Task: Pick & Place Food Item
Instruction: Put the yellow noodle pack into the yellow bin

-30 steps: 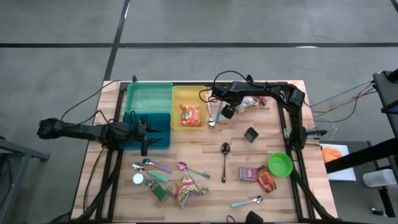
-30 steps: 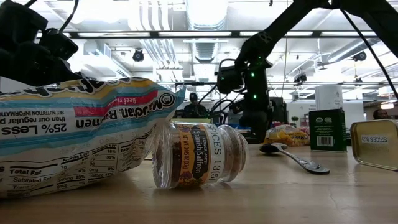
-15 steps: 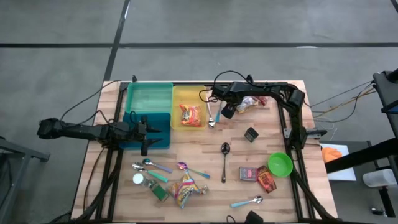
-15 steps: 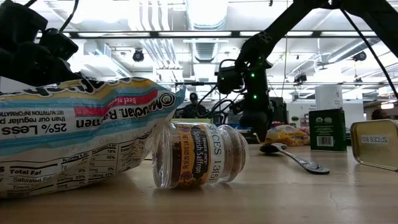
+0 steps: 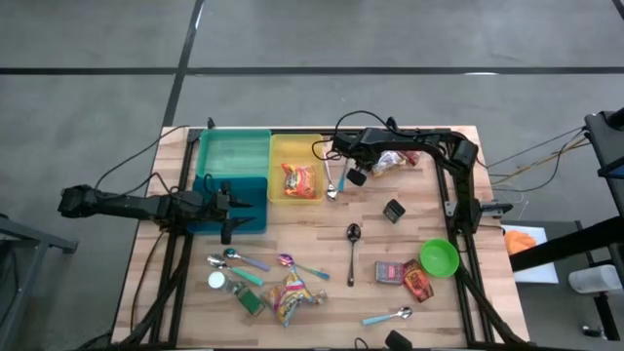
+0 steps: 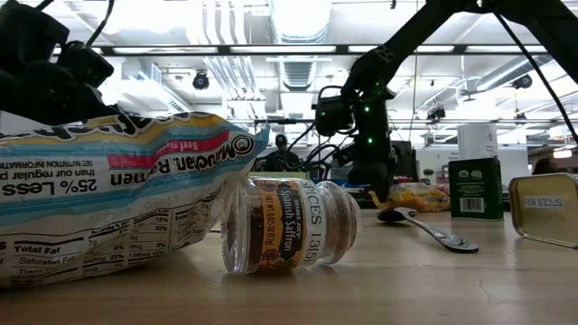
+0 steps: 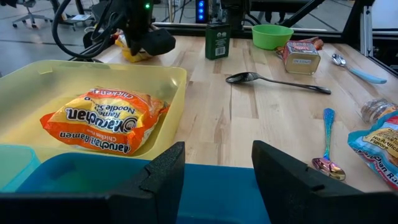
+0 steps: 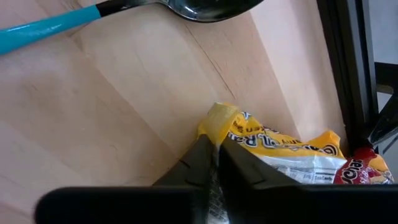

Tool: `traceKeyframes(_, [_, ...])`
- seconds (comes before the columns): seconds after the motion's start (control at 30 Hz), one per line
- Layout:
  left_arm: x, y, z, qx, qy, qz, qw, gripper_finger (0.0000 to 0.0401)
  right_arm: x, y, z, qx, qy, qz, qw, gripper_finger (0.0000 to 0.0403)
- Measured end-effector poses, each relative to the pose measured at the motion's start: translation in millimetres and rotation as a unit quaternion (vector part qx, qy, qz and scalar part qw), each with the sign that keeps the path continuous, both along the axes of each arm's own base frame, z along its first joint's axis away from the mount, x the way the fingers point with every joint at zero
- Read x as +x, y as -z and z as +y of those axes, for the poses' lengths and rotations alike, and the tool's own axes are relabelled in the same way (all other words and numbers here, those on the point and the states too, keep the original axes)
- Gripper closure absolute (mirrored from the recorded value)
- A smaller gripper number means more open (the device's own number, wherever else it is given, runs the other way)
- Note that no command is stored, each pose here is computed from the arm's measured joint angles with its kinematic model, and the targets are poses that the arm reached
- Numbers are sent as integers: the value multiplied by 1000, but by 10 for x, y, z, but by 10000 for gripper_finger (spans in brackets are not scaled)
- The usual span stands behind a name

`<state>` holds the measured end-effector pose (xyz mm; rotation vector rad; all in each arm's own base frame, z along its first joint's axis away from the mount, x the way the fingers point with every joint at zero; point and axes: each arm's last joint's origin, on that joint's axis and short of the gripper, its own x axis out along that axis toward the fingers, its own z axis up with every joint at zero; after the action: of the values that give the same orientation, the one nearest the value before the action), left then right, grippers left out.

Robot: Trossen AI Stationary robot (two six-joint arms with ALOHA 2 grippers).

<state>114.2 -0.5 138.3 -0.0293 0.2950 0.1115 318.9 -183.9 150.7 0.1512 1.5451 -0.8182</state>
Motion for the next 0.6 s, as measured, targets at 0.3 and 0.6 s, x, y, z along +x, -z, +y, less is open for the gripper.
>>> traceKeyframes(0.3, [0,0,0,0,0,0,1000,212,1,-7,0,-1,3,-3,1000,390])
traceKeyframes(0.6, [0,0,0,0,0,0,1000,212,-16,-221,46,-17,24,-41,999,390])
